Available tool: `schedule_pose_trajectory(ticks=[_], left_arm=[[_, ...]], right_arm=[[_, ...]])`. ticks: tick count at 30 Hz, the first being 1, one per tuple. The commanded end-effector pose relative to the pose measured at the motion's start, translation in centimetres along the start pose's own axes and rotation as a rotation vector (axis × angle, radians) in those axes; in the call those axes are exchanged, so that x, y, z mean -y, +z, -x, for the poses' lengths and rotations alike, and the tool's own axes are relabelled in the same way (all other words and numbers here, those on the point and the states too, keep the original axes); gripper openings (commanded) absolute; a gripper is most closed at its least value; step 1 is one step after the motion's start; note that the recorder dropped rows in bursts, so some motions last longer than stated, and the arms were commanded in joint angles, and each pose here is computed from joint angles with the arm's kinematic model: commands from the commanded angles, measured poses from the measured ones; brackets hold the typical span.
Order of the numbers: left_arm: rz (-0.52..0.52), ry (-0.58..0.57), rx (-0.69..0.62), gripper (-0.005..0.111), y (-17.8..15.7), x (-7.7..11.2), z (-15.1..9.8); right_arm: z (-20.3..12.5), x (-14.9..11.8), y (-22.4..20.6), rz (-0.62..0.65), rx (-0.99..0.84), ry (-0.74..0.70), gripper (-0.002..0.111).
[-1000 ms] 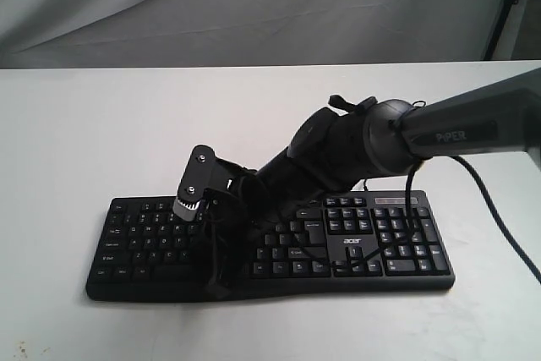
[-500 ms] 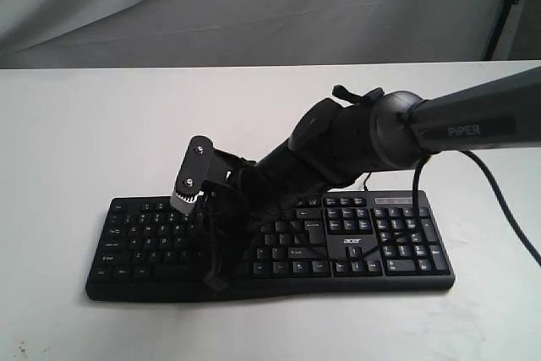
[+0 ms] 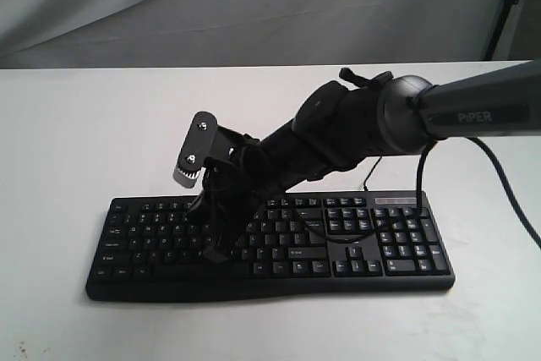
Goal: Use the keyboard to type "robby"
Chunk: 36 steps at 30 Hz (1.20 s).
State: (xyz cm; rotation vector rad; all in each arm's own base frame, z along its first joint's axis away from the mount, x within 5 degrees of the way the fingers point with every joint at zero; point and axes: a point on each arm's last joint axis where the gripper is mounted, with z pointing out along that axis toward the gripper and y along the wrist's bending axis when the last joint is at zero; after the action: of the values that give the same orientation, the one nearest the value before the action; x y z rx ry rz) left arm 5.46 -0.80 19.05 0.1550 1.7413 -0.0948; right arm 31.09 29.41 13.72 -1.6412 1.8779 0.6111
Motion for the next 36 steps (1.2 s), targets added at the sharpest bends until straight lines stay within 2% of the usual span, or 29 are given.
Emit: schedule_pose_trajectory(ticks=[1,15,36], left_arm=[[-0.005,0.003,0.005,0.0,0.01,0.03,-0.08],[-0.005,0.003,0.005,0.0,0.01,0.03,-0.08],[-0.005,0.003,0.005,0.0,0.01,0.03,-0.08]], right_arm=[[-0.13,1.15,-0.14,0.044,0.018,0.021,0.0],[-0.49,1.18,0.26,0.065,-0.001,0.004,0.0],[-0.61,1.57,0.33,0.023,-0.01,0.007,0.0]])
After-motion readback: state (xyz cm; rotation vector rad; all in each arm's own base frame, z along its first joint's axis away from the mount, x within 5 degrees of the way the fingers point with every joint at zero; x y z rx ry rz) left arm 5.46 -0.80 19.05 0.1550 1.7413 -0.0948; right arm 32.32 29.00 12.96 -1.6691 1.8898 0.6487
